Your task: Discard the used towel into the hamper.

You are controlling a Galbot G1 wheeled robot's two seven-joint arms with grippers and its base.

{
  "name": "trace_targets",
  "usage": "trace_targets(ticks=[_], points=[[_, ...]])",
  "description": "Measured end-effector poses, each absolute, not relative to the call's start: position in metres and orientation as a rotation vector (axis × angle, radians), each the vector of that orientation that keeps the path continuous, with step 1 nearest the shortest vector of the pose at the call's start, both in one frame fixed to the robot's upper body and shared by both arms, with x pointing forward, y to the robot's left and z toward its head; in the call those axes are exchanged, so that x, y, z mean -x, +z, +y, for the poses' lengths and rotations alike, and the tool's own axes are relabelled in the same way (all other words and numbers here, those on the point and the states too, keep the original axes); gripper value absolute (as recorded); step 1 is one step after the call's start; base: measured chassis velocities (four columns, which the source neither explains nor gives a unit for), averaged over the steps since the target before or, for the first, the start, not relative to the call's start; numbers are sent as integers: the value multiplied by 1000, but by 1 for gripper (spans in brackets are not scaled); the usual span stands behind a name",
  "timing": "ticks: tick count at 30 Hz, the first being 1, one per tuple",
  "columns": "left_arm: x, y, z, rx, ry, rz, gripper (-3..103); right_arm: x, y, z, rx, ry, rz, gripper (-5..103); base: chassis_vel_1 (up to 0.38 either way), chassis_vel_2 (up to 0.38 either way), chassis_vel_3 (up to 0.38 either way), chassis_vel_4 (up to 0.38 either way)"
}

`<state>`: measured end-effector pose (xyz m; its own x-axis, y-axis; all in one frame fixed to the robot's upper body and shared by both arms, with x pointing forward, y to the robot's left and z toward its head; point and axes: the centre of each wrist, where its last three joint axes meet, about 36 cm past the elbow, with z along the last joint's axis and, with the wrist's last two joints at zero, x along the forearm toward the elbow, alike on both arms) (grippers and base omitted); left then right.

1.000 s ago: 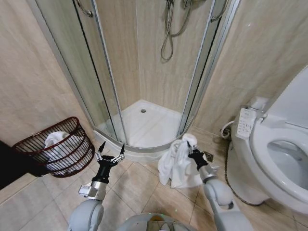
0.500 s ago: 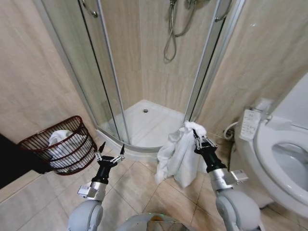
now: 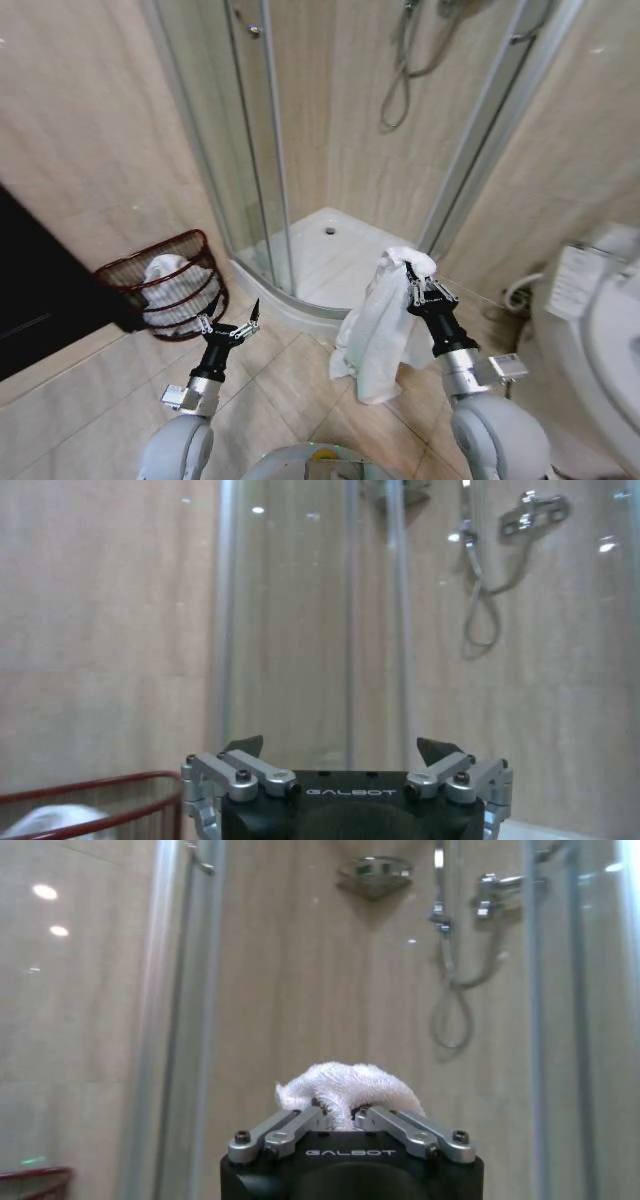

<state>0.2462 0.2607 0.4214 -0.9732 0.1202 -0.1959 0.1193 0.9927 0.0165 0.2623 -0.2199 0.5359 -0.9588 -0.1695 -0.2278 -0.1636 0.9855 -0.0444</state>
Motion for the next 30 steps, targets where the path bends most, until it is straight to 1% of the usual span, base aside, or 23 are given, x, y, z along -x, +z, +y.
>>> trace_targets(ticks=[30], points=[[-246,416,264,-220,26,2936,100,-263,534,-215,274,-68,2899,7,118,130,126,121]])
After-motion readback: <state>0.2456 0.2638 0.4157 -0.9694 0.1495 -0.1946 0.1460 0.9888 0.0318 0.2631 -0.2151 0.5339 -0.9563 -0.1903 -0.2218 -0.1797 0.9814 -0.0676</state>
